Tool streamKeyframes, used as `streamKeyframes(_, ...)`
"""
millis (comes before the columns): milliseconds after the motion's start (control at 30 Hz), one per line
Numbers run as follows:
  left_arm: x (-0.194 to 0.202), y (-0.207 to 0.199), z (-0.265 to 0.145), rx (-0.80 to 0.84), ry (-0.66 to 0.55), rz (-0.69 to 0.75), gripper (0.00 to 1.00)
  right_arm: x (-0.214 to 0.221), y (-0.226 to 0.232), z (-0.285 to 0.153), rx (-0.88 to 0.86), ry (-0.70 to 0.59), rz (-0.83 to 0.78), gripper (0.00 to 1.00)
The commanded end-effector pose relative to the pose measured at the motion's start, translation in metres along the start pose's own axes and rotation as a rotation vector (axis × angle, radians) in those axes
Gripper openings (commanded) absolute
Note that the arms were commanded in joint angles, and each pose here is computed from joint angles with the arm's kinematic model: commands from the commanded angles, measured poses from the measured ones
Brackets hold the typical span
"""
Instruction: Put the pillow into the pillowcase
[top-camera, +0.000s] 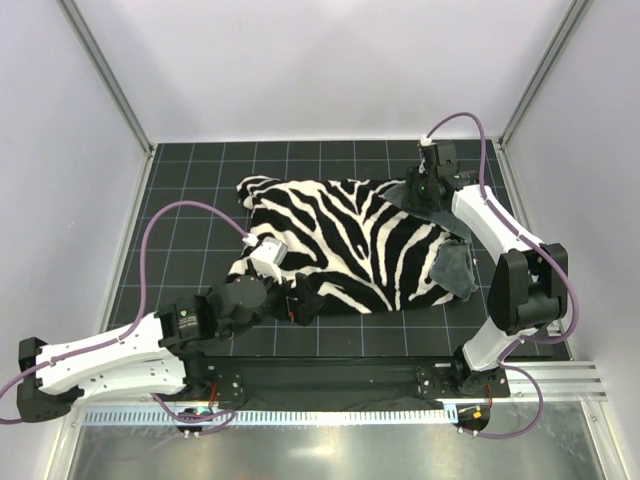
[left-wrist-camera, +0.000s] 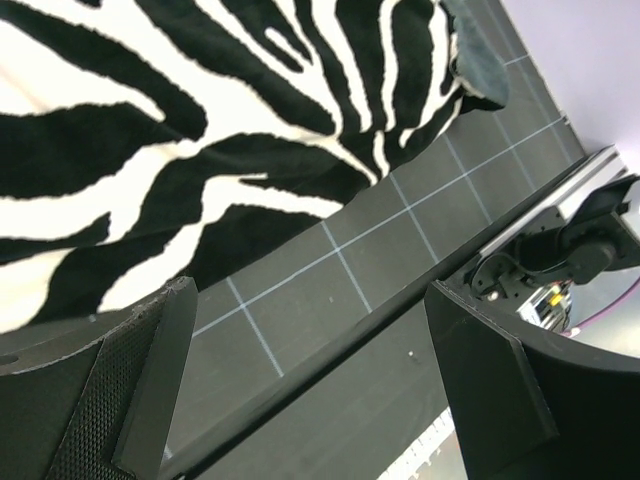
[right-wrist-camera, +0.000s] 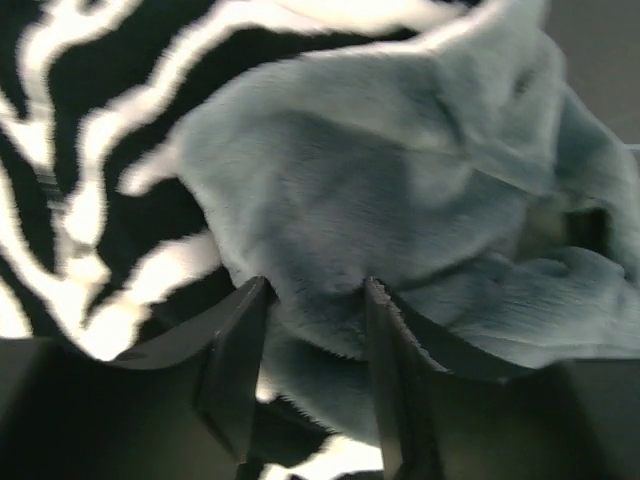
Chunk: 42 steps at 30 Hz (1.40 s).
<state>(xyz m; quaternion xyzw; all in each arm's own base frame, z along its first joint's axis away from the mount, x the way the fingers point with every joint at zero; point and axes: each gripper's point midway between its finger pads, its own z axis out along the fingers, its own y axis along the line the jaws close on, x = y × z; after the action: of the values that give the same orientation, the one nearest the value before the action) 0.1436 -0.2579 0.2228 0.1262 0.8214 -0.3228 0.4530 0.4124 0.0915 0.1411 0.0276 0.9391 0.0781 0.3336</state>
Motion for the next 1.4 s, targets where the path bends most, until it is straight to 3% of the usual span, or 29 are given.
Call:
streamKeyframes(0, 0.005, 0.01, -0.005, -0.022, 0.014, 0.027, 1.0, 0.006, -0.025, -0.003, 0.122, -0.002, -0.021, 0.42)
streamKeyframes(33, 0.004, 0.01, -0.007, -0.022, 0.012, 0.028, 1.0, 0.008, -0.028, -0.004, 0.138, 0.0, -0.017, 0.35)
streamKeyframes(67, 0.006, 0.012, -0.007, -0.024, 0.012, 0.029, 1.0, 0.005, -0.037, -0.007, 0.186, -0.016, -0.016, 0.16)
streamKeyframes(133, 0.006, 0.013, -0.007, -0.026, 0.012, 0.032, 1.0, -0.001, -0.048, -0.01, 0.254, -0.039, 0.007, 0.04)
streamKeyframes(267, 0.005, 0.014, -0.007, -0.037, 0.012, 0.038, 1.0, -0.027, -0.088, -0.024, 0.372, -0.099, 0.162, 0.04)
streamKeyframes(367, 0.003, 0.014, -0.006, -0.042, 0.011, 0.038, 1.0, -0.052, -0.162, -0.029, 0.335, -0.231, 0.55, 0.04)
streamKeyframes(400, 0.003, 0.014, -0.006, -0.044, 0.011, 0.039, 1.0, -0.051, -0.175, -0.033, 0.32, -0.23, 0.586, 0.04)
streamKeyframes(467, 0.003, 0.013, -0.006, -0.048, 0.016, 0.037, 1.0, -0.057, -0.196, -0.026, 0.26, -0.272, 0.728, 0.14)
streamKeyframes(500, 0.004, 0.015, -0.006, -0.053, 0.02, 0.04, 1.0, -0.064, -0.197, -0.026, 0.205, -0.287, 0.739, 0.54)
streamKeyframes(533, 0.003, 0.014, -0.006, -0.054, 0.019, 0.041, 1.0, -0.068, -0.201, -0.025, 0.22, -0.3, 0.736, 0.73)
streamKeyframes(567, 0.004, 0.016, -0.005, -0.064, 0.019, 0.049, 1.0, -0.068, -0.204, -0.028, 0.243, -0.292, 0.743, 0.84)
streamKeyframes(600, 0.003, 0.019, -0.004, -0.084, 0.014, 0.055, 1.0, -0.071, -0.204, -0.032, 0.251, -0.292, 0.742, 0.89)
streamKeyframes(800, -0.005, 0.039, -0.007, -0.216, -0.007, 0.041, 1.0, -0.076, -0.176, -0.079, 0.209, -0.408, 0.635, 0.9)
streamKeyframes(867, -0.011, 0.052, -0.012, -0.291, -0.024, 0.05, 1.0, -0.079, -0.142, -0.101, 0.072, -0.45, 0.531, 0.9)
streamKeyframes(967, -0.016, 0.064, -0.017, -0.362, -0.021, 0.067, 1.0, -0.049, -0.098, -0.113, -0.076, -0.43, 0.429, 0.9)
streamKeyframes(1100, -0.015, 0.073, -0.02, -0.401, -0.006, 0.081, 1.0, 0.023, -0.08, -0.098, -0.025, -0.319, 0.358, 0.9)
streamKeyframes(1233, -0.014, 0.075, -0.027, -0.389, -0.012, 0.065, 1.0, 0.071, -0.085, -0.098, 0.083, -0.28, 0.432, 0.86)
streamKeyframes(1367, -0.019, 0.072, -0.034, -0.347, -0.046, 0.017, 1.0, 0.102, -0.081, -0.088, 0.051, -0.304, 0.509, 0.84)
